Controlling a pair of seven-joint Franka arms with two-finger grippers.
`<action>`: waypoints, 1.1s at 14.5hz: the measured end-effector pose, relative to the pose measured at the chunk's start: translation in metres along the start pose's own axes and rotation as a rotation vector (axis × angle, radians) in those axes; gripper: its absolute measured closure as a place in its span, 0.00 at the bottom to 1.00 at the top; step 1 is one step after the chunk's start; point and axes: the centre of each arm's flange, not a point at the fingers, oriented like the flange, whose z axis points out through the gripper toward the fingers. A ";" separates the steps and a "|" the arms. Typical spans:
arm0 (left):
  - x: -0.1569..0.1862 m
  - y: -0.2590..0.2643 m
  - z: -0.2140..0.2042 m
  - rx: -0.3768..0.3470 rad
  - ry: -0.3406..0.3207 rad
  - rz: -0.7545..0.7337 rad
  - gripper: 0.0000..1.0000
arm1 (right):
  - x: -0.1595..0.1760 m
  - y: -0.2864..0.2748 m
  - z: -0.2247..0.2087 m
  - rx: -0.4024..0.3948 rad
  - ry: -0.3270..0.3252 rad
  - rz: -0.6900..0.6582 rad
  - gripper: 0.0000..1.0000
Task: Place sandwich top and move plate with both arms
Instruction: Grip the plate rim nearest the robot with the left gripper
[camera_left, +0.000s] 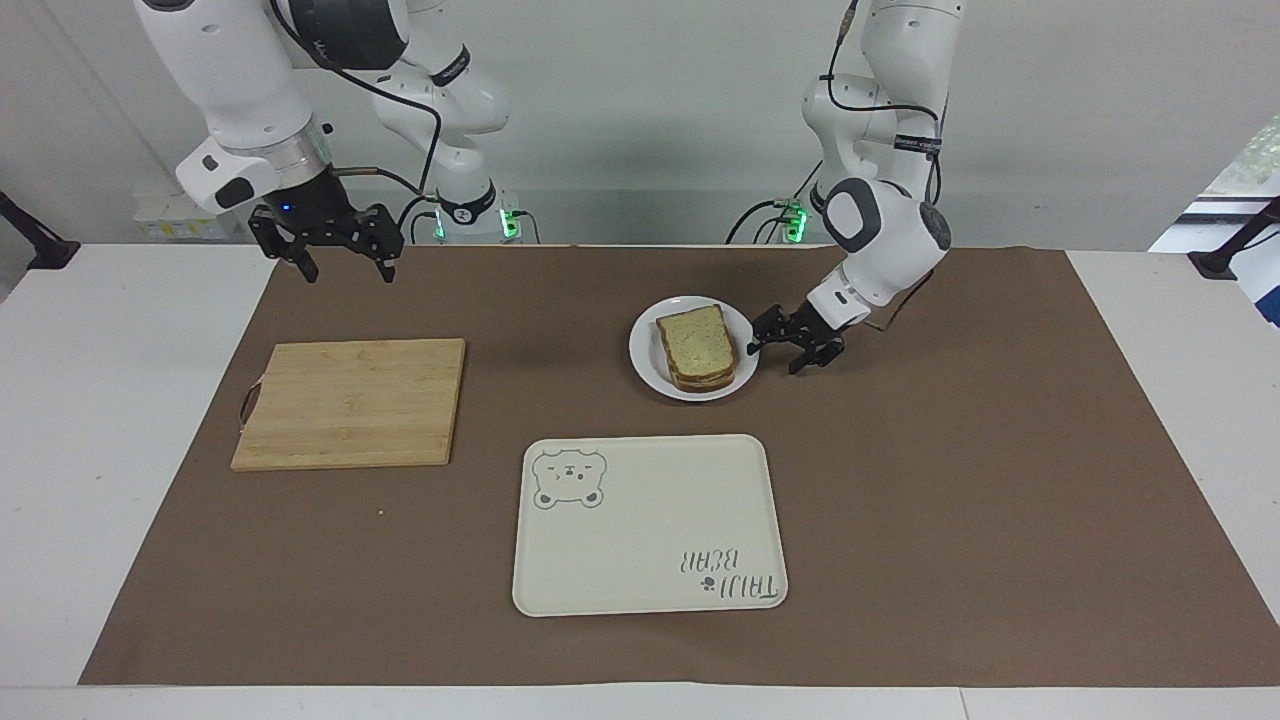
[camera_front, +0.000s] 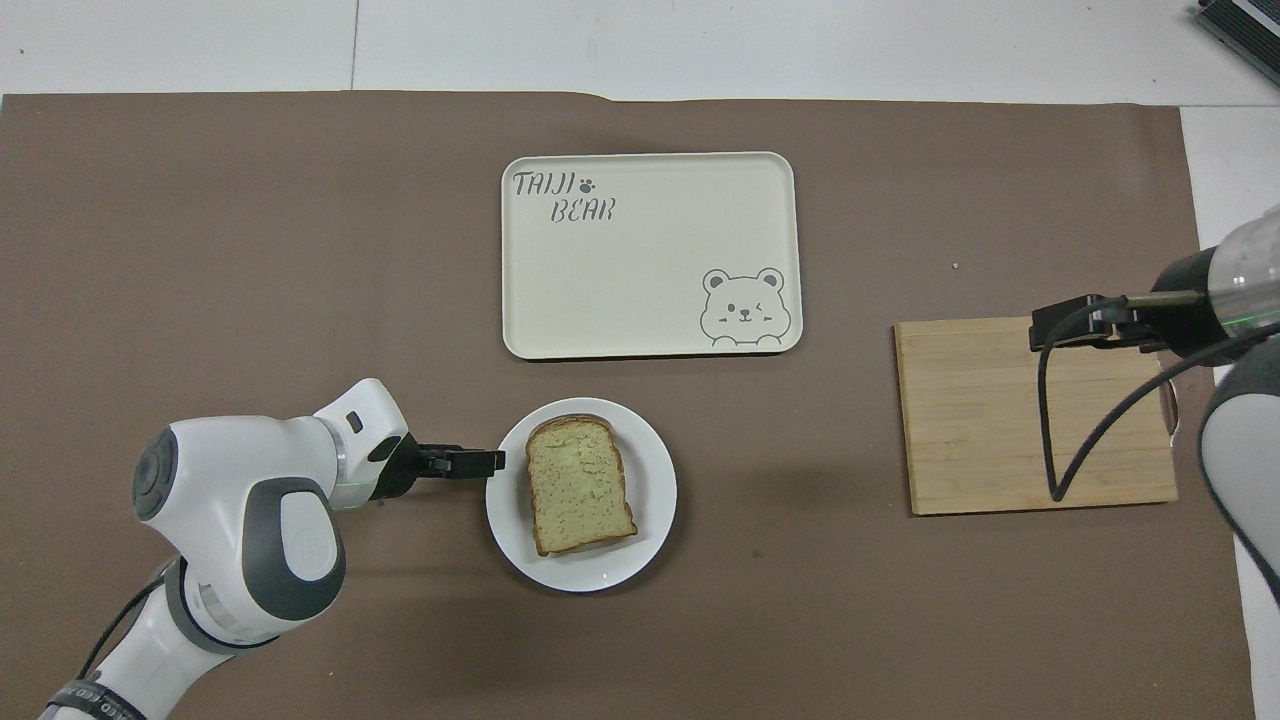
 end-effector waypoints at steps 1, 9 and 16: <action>-0.004 -0.001 0.004 0.002 -0.011 0.001 0.15 | 0.002 0.000 0.001 0.000 -0.001 0.001 0.00; -0.015 0.018 0.018 -0.071 -0.004 -0.066 0.71 | 0.006 0.004 0.004 0.000 0.005 -0.038 0.00; -0.016 0.023 0.013 -0.086 0.009 -0.063 0.88 | 0.006 0.002 0.004 0.000 0.005 -0.042 0.00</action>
